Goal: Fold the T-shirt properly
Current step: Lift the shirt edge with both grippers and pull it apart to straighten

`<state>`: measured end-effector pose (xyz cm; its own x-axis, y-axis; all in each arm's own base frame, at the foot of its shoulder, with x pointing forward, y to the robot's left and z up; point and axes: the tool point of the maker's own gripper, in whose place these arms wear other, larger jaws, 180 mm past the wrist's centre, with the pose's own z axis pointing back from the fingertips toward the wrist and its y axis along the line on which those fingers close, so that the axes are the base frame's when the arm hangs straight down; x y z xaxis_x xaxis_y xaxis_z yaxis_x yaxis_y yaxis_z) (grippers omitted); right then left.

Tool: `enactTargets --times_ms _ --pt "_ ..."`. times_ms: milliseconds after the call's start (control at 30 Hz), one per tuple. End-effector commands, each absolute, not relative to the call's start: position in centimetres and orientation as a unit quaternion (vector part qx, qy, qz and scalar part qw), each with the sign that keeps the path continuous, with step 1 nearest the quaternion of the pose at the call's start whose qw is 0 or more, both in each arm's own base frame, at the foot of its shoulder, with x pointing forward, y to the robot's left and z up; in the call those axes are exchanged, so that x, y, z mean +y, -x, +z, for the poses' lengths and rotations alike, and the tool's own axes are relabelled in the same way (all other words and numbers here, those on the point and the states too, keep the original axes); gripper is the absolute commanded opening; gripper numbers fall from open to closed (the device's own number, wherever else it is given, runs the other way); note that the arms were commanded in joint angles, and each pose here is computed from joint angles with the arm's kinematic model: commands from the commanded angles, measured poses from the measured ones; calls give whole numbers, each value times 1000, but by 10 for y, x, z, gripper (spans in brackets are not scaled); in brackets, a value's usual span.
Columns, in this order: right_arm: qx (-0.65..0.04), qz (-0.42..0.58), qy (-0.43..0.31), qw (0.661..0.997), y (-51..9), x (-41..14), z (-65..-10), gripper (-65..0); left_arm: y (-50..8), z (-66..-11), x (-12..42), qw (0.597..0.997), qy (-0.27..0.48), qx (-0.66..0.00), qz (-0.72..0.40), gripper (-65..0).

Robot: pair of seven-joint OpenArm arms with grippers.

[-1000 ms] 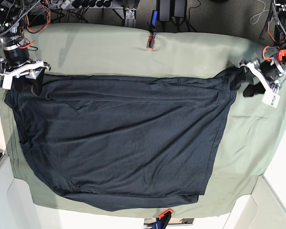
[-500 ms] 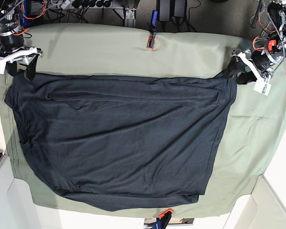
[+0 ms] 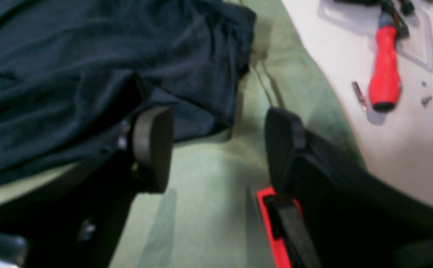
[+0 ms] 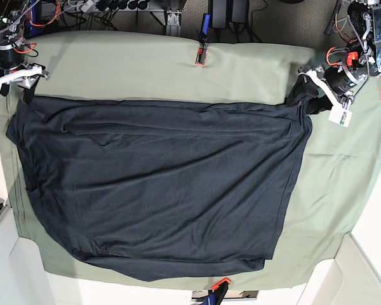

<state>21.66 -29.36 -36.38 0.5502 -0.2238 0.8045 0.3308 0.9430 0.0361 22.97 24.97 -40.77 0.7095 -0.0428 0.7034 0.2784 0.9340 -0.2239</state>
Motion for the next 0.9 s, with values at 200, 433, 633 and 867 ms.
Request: enactTargets --times_ms 200,433,633,867 --pt "-450 -173 64 874 -231 -307 -375 -264 -230 -406 254 913 149 -365 -100 -223" --pt "-439 -195 38 876 -238 -306 -393 -264 -229 -407 255 915 145 -363 -101 -223" --pt "-443 -191 14 876 -252 -299 -395 -264 -230 -410 263 920 126 -360 -87 -223" --pt "-448 -188 -4 874 -255 -293 -394 -266 -231 -415 278 929 87 -353 -68 -223"
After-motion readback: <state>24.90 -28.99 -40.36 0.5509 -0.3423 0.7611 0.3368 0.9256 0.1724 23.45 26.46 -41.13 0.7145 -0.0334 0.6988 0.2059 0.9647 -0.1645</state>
